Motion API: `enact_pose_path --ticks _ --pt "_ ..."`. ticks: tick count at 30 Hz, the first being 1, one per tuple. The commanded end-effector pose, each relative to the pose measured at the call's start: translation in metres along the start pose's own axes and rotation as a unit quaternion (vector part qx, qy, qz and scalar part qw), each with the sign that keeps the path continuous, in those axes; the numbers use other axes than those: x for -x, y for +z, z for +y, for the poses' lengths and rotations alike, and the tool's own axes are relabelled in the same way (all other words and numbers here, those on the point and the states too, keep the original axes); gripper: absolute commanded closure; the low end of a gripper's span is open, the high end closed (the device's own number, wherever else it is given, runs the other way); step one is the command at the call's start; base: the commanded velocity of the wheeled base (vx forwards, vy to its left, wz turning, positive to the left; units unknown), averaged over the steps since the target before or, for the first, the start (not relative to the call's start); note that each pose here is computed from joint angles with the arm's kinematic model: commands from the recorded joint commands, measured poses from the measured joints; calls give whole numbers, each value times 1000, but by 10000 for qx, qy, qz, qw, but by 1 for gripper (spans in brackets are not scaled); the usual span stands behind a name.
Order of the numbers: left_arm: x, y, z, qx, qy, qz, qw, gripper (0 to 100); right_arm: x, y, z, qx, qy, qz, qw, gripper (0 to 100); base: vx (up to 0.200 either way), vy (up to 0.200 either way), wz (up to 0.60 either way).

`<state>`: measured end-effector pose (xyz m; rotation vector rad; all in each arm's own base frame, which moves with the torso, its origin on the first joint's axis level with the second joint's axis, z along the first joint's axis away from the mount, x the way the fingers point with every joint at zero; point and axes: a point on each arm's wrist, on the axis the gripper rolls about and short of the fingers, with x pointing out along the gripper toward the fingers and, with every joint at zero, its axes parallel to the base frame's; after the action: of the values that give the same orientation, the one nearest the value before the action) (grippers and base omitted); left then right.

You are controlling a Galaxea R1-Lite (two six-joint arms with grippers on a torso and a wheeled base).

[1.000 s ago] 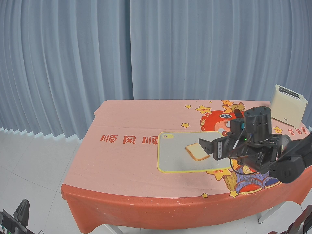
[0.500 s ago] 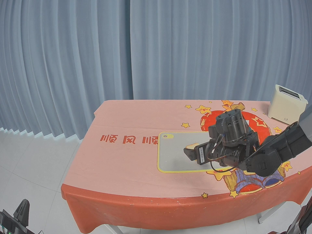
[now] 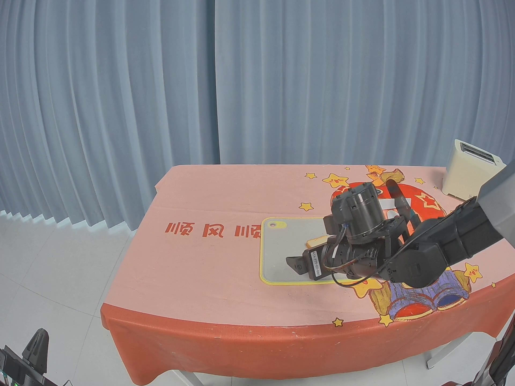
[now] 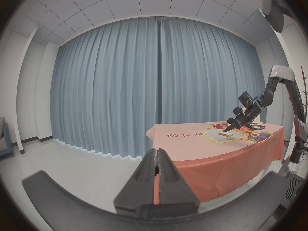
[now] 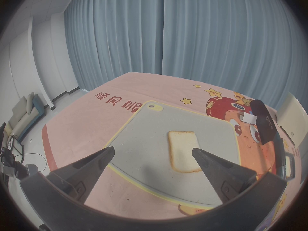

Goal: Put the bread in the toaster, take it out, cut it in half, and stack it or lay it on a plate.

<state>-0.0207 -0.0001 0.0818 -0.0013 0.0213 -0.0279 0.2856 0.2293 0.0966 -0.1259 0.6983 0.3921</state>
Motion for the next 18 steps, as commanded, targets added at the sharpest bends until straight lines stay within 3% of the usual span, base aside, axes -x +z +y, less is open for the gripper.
enact_pose_path --ticks 1,6,18 --pt "-1 -5 0 3 1 93 10000 100 -13 -1 4 -32 14 68 10000 0 0 0 0" --pt "-1 -5 0 3 1 93 10000 100 -19 5 7 -80 121 6 9999 0 0 0 0" --pt "-1 -5 0 3 1 93 10000 100 -27 -3 10 -23 116 161 9998 0 0 0 0"
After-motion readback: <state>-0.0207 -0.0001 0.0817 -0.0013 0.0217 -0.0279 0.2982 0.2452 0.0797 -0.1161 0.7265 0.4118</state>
